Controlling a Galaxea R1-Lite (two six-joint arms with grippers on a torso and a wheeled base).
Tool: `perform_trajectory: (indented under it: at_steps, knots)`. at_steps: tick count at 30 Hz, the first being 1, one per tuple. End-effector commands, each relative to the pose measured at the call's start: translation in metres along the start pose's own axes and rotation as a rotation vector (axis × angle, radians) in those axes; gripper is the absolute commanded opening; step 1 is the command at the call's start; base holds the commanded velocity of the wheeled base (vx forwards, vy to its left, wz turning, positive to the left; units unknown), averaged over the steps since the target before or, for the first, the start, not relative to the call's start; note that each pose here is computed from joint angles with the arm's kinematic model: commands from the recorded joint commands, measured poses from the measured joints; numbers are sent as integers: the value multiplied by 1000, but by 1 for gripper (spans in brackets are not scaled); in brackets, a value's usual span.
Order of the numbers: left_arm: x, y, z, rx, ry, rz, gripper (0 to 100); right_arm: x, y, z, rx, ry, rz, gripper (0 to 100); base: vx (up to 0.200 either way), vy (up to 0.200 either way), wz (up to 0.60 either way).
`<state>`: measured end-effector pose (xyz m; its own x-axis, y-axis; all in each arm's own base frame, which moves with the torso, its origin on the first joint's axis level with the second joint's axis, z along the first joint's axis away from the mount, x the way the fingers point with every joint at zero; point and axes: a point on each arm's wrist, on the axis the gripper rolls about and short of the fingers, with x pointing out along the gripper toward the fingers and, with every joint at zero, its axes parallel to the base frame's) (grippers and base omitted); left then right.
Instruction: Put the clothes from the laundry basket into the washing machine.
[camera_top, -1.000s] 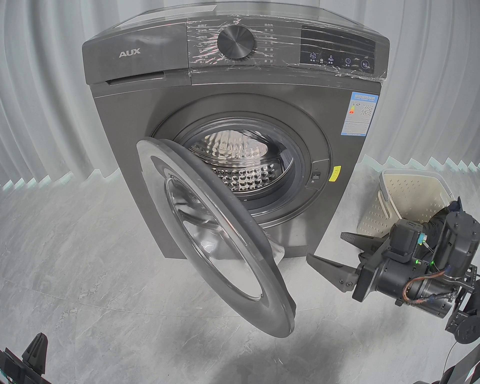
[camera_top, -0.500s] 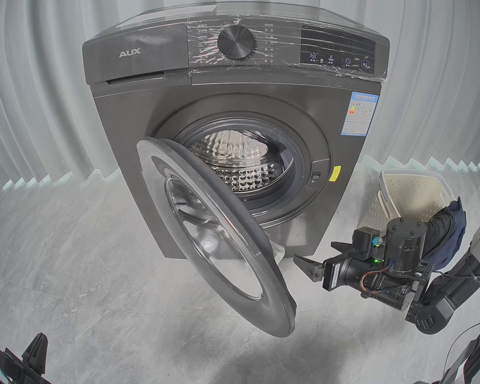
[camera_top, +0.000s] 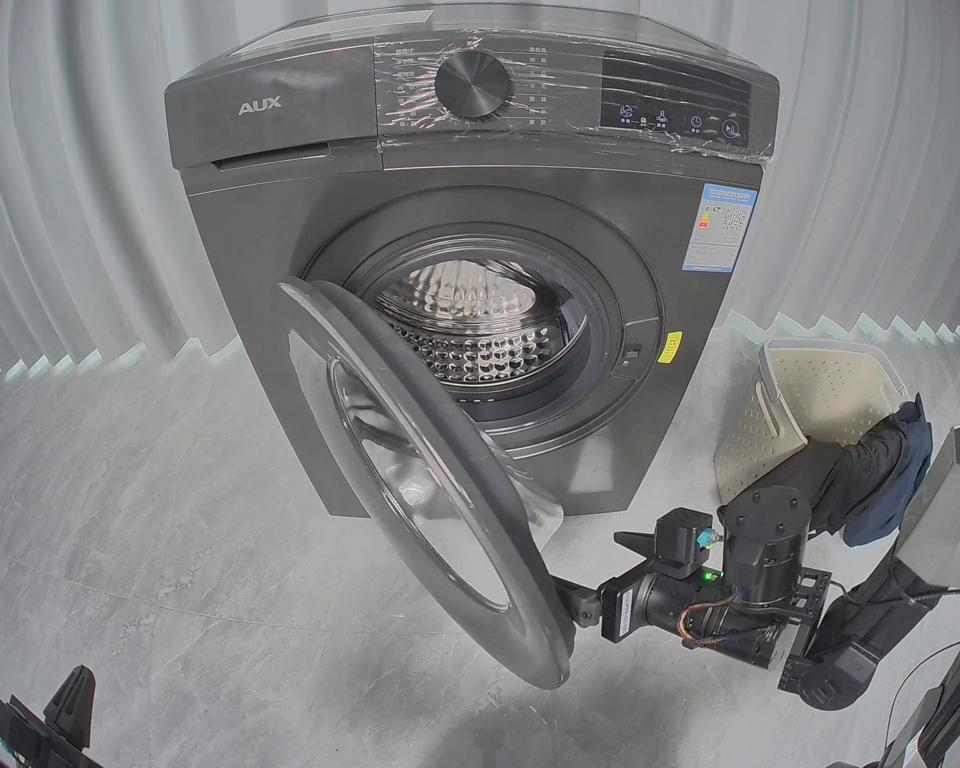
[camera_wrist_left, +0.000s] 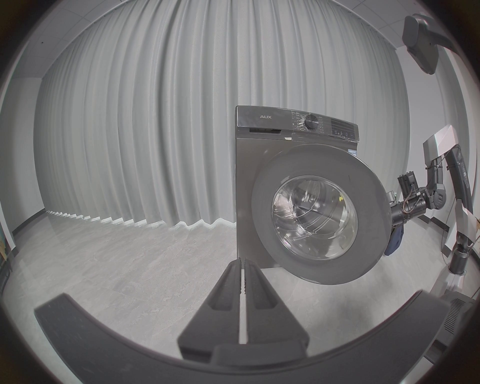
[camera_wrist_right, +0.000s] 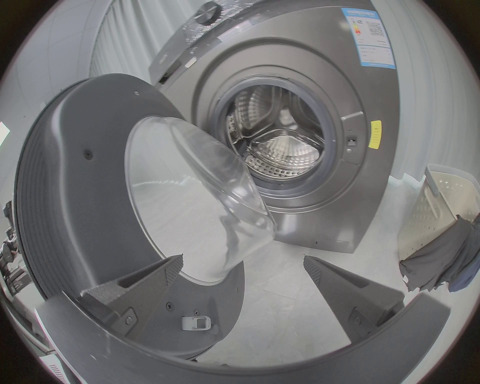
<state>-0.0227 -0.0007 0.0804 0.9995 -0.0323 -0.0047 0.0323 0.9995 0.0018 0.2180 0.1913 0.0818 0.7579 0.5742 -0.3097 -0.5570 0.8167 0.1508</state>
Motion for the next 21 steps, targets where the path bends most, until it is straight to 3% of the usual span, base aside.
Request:
perform_trajectory:
  at_steps: [1,4,7,10,15,21]
  knots:
    - [0,0,-5,0,-2,0,0,-5,17,-10,-21,7,64,100,0,0,0]
    - [0,0,-5,0,-2,0,0,-7,25,-11,-27,-3,96,100,0,0,0]
    - [0,0,-5,0,-2,0,0,-1,22,-8,-21,-14,77,100,0,0,0]
    - [0,0,-5,0,-2,0,0,15,-3,8,11,-73,-30,100,0,0,0]
    - [0,0,-5,1,-2,2,0,32,-33,22,38,-130,-127,100,0,0,0]
    - [0,0,-5,1,-2,0,0,52,-56,14,42,-108,-189,100,0,0,0]
